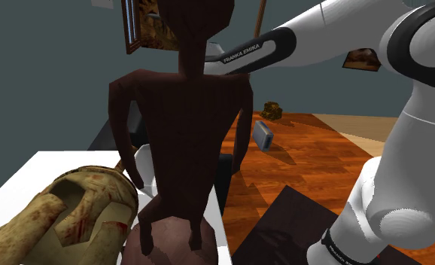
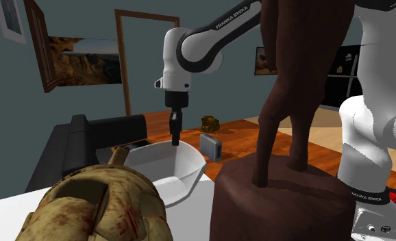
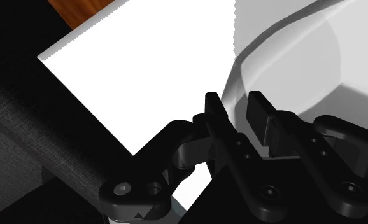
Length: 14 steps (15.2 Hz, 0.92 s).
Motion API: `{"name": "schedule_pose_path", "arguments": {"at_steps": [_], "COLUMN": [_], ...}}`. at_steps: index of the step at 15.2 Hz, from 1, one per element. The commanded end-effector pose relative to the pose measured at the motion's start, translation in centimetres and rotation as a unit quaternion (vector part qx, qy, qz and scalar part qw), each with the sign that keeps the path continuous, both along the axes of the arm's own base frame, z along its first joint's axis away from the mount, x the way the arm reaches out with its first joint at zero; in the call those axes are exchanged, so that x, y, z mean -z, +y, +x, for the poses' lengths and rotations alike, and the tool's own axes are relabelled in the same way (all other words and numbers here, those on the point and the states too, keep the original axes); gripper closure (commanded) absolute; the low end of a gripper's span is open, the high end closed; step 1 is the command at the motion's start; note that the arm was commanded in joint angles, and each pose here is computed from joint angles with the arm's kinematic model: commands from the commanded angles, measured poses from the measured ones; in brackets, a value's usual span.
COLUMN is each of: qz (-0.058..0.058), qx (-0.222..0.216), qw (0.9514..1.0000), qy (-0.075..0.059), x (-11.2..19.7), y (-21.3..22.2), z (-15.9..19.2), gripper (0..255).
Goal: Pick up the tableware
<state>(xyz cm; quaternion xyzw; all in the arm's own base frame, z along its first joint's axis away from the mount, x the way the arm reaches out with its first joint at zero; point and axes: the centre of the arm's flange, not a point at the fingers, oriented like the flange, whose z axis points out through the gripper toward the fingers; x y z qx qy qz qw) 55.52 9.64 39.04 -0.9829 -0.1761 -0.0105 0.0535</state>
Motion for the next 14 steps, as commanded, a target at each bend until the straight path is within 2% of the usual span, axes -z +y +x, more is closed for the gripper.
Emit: {"name": "schedule_pose_path", "arguments": {"at_steps": [1,12,14], "qz": [0.0,0.0,0.0], "qx": [0.0,0.0,0.0], "qw": [1.0,1.0,1.0], "qy": [0.0,0.0,0.0], "x": [-1.0,-6.8,-6.9], "y": [0.0,0.0,0.0], "z": [0.0,0.0,0.0], "gripper": [255,255,255]}}
